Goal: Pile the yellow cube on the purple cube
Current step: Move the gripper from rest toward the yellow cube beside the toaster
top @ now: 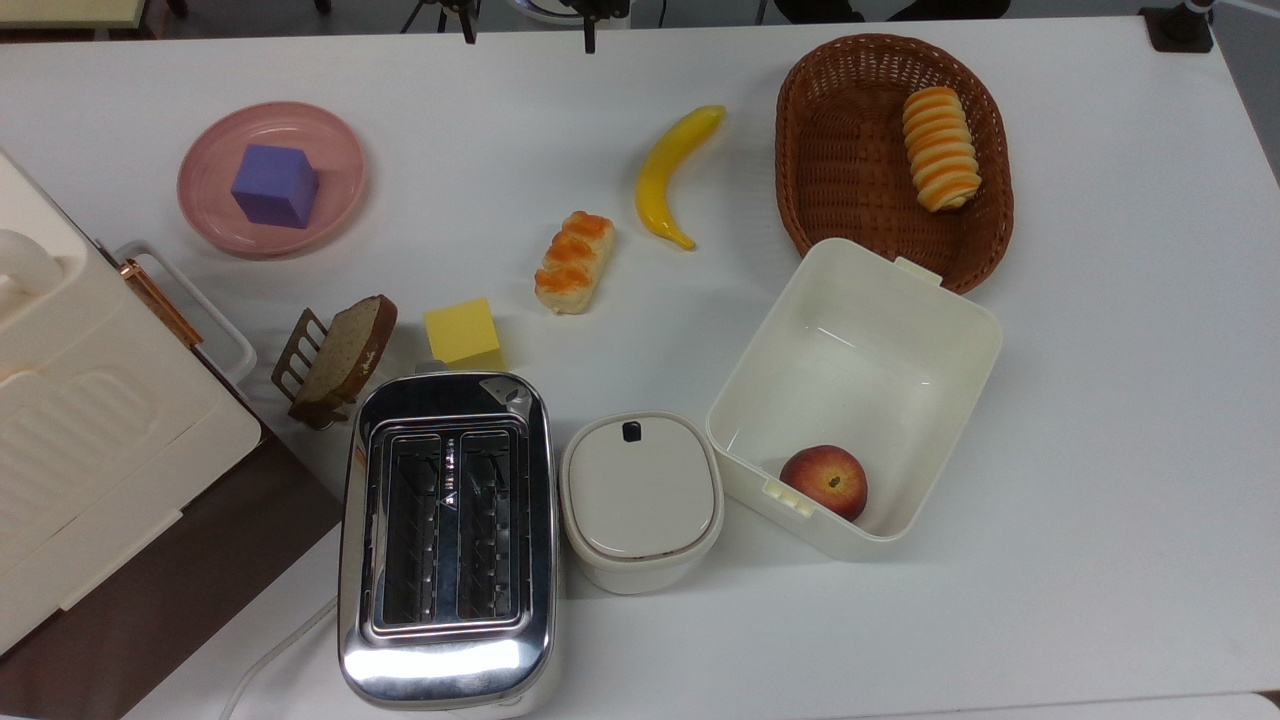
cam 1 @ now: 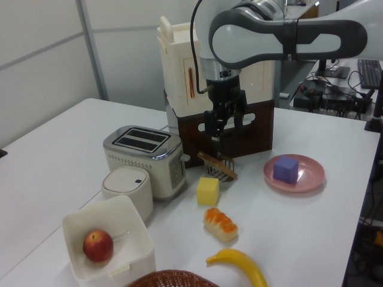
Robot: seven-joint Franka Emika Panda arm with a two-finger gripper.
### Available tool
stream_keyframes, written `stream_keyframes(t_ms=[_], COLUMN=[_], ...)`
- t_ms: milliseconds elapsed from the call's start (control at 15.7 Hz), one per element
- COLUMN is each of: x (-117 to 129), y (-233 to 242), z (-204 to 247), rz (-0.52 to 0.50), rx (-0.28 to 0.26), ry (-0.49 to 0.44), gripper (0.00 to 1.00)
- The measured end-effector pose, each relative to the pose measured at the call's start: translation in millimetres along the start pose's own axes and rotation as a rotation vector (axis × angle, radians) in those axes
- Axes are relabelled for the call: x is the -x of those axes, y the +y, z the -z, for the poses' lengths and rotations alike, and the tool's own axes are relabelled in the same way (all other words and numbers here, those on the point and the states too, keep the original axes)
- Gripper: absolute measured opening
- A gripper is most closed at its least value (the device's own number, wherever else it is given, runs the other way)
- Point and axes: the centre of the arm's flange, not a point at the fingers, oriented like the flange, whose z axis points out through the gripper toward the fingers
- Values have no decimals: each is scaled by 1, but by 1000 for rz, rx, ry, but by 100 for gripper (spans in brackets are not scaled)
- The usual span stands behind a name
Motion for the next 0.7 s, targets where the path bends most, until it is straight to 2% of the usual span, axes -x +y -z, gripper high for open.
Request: stream_keyframes(t_ms=[703], x=[-3], y=[9], z=[-4], rz=[76], rx=[-1], ry=[-9], gripper=[100])
